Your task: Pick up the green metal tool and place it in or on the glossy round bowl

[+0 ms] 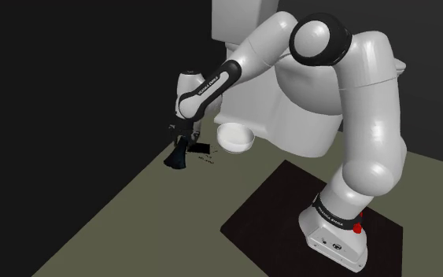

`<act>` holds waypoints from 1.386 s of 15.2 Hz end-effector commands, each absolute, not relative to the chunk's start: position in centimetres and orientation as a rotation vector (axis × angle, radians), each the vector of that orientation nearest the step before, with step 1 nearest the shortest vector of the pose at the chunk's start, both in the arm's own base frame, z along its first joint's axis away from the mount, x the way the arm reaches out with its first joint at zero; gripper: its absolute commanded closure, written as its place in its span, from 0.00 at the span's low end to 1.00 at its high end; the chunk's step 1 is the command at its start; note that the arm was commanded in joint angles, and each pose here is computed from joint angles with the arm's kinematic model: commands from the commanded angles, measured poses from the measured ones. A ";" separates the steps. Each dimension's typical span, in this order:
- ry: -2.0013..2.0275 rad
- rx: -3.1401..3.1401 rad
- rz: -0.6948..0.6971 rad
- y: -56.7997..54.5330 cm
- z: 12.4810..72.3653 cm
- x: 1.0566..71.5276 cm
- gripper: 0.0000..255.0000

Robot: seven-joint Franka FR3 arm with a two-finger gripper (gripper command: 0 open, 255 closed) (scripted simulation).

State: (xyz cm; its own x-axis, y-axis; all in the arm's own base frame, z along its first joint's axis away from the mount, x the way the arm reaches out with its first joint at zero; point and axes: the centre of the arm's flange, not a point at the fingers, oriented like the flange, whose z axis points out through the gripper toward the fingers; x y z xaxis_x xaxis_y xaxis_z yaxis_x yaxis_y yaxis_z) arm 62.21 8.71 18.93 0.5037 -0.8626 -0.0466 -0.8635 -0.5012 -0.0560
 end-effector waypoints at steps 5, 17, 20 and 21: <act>1.530 -2.661 0.019 8.6 22.1 62.1 1.00; 1.530 -2.661 0.019 8.6 28.4 62.1 1.00; 1.530 -2.661 0.019 8.6 30.0 62.1 1.00; 1.530 -2.661 0.019 8.6 30.6 62.1 1.00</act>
State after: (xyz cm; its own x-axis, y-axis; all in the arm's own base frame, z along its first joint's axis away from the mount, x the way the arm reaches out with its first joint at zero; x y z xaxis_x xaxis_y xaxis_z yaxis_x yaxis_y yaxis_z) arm 61.99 8.63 29.97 0.5038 -0.8626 -0.0465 -0.8635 -0.5013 -0.0559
